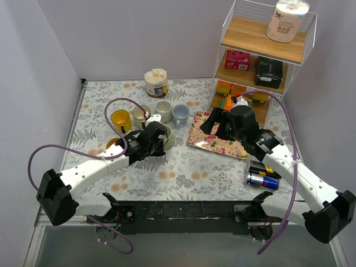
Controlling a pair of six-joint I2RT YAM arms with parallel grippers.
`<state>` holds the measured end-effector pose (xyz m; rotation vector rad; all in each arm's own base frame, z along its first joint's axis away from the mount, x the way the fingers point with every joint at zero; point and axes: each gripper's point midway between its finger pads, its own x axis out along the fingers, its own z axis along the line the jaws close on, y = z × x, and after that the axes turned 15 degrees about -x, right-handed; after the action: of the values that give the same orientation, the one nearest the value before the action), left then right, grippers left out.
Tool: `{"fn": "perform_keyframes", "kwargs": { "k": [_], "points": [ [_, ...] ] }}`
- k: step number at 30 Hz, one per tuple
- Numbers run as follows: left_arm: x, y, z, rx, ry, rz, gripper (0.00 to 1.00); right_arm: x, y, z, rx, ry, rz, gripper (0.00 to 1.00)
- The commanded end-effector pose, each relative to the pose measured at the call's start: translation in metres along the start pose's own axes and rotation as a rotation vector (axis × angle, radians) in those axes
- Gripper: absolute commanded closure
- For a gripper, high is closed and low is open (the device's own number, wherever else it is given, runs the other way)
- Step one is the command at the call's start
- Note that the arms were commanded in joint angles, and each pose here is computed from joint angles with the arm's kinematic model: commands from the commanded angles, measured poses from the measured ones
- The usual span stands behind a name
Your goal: Turn the mug right side up
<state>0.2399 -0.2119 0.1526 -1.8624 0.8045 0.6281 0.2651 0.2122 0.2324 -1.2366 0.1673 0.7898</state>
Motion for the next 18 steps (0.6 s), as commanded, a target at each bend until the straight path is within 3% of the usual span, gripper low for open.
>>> {"fn": "perform_keyframes", "kwargs": {
  "k": [1,18],
  "points": [
    [0.014,-0.017,-0.009,-0.010,-0.027,-0.127,1.00,-0.005,-0.020,0.001,-0.015,0.012,-0.044,0.02],
    [0.050,0.021,0.017,0.047,-0.099,-0.065,1.00,-0.008,-0.017,-0.006,0.012,0.033,-0.049,0.02]
  ]
}}
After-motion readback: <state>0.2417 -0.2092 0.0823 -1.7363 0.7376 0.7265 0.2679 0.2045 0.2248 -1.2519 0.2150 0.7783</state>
